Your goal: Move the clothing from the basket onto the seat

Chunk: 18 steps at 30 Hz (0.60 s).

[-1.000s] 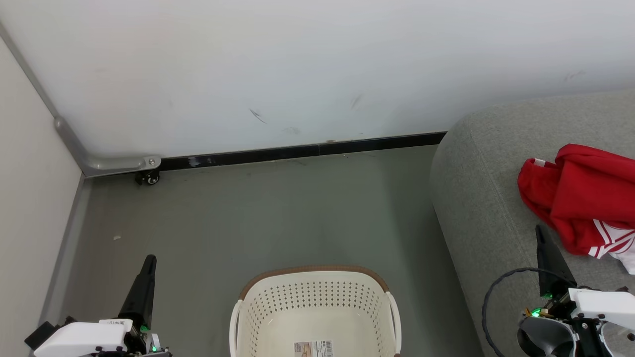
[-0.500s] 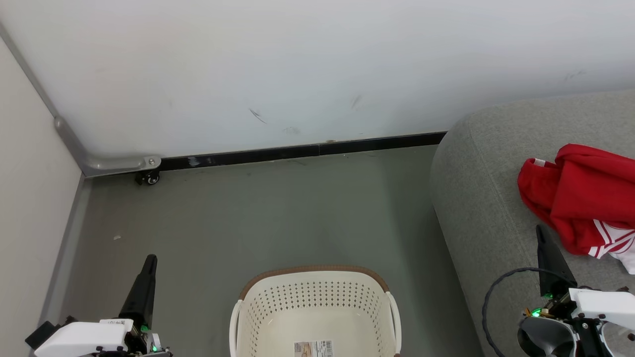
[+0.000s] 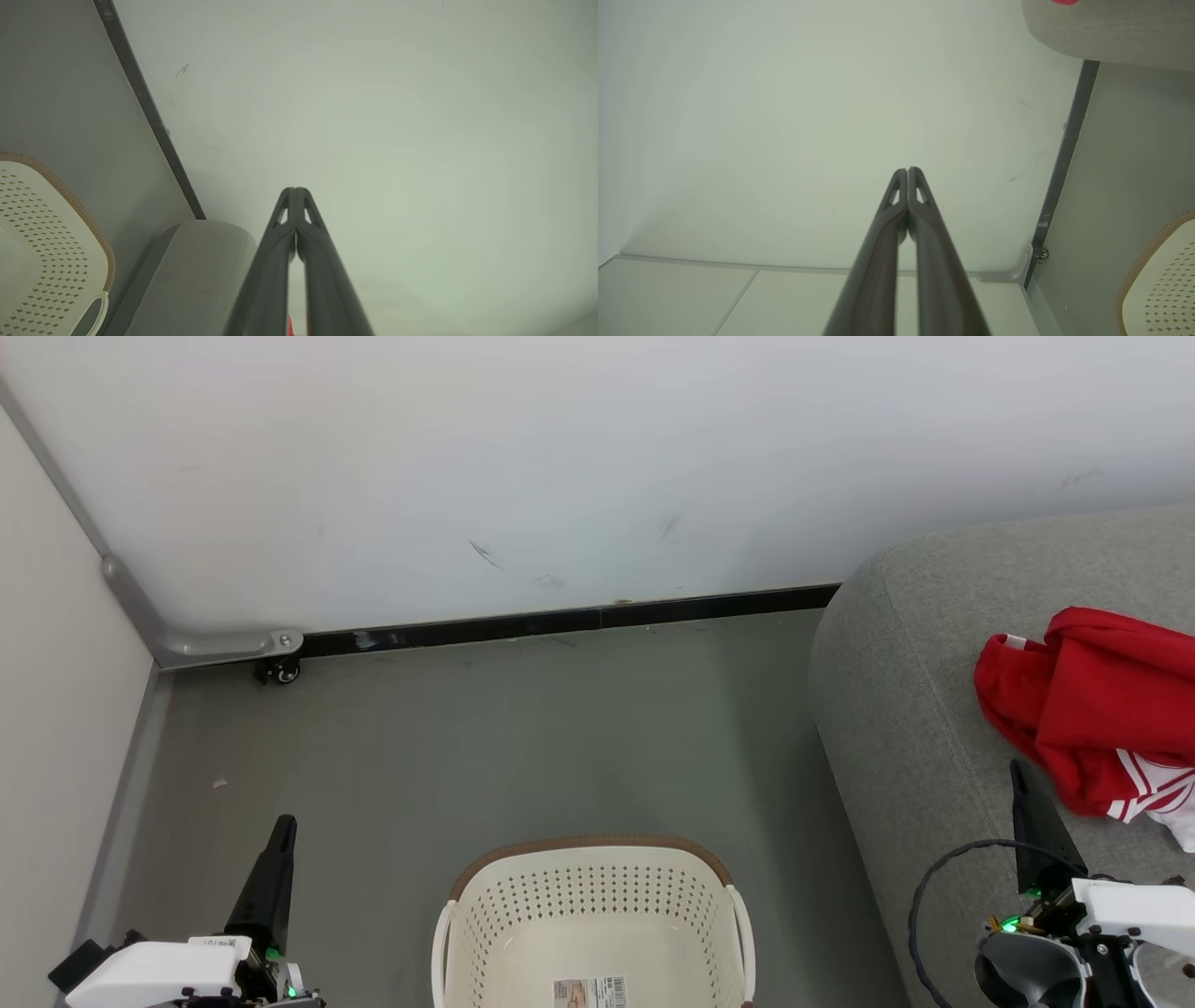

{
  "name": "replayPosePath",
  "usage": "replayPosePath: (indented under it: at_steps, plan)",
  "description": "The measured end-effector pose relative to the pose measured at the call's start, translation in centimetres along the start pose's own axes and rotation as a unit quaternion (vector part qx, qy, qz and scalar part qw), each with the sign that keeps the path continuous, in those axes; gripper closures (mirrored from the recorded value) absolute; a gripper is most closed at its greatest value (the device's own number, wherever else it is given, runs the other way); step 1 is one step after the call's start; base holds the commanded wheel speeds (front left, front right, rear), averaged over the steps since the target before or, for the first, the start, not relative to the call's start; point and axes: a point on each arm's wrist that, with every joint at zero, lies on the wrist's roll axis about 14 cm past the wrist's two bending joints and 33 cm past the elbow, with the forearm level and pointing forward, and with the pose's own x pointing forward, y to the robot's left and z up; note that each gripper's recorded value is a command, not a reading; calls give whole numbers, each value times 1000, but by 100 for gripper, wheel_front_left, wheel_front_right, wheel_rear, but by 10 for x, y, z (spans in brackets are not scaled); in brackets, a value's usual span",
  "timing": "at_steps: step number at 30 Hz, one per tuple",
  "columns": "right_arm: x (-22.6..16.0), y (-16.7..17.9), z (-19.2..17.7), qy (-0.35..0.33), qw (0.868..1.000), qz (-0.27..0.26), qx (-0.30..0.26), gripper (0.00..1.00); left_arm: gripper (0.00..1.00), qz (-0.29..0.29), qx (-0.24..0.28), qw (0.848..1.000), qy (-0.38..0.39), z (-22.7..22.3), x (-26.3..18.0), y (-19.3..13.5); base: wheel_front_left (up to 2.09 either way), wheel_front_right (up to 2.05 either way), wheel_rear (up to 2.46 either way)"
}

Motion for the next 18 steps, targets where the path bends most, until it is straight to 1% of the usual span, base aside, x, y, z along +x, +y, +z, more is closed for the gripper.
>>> replayPosePath:
  at_steps: [18]
  plan:
    - [0,0,2,-3,1000,0,0,100,100,-1,0,1000,-1,0,0,-1,0,0,0]
